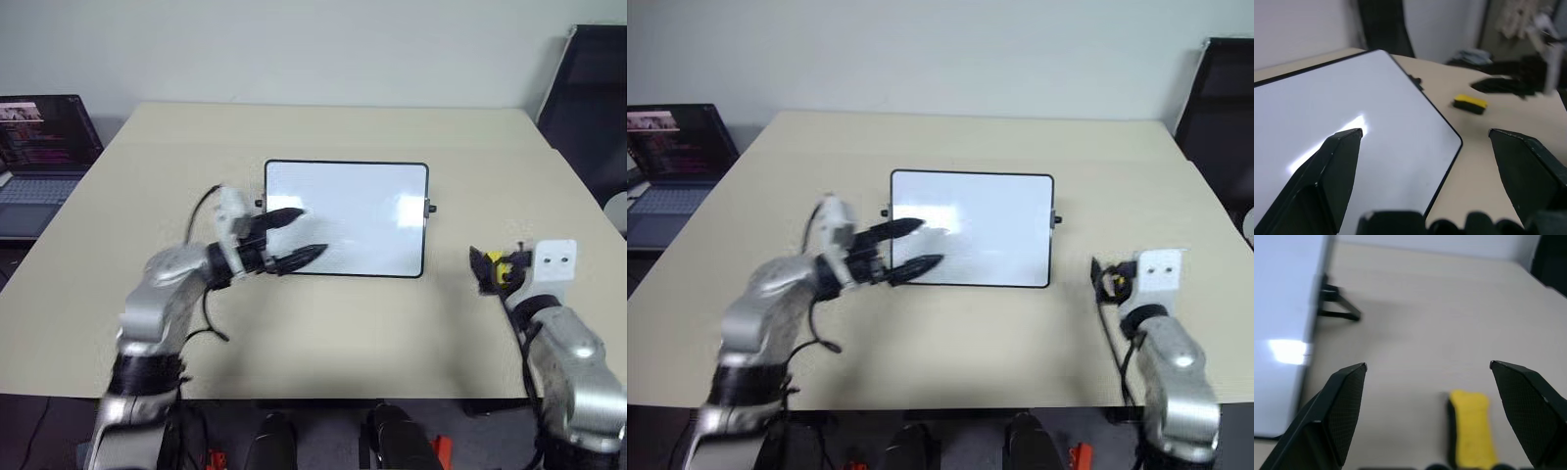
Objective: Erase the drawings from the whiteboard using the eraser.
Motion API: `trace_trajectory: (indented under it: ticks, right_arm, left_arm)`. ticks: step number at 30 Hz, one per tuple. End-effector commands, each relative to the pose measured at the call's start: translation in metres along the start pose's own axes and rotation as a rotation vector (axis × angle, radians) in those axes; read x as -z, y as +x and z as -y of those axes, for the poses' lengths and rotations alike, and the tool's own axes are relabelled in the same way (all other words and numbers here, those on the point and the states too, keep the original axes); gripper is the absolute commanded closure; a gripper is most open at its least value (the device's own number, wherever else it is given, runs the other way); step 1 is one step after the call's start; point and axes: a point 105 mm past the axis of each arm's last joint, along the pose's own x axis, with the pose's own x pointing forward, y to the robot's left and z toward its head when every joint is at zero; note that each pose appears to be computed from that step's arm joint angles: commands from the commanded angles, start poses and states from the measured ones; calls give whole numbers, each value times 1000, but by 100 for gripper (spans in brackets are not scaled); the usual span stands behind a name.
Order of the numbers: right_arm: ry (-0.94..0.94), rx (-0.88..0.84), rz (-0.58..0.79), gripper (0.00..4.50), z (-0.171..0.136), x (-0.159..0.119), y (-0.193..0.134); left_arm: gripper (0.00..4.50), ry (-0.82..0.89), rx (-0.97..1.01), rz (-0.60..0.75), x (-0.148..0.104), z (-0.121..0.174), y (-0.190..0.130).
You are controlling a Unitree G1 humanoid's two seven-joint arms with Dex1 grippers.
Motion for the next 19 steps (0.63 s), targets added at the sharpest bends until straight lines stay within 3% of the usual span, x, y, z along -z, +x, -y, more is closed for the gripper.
trace_trajectory:
  ticks: [1,5,10,19]
  right_arm:
    - [6,-1,146,7,-21,-10,-21]
    - [38,54,154,7,-11,14,-34]
    - [71,128,138,7,13,32,-41]
    - [37,97,155,7,21,23,-33]
  left_arm:
    - [0,-62,-225,14,12,-1,-40]
    - [0,-34,-493,-29,46,-10,-71]
    - [0,64,-728,-2,47,-32,-89]
    - [0,75,-728,15,52,-28,-75]
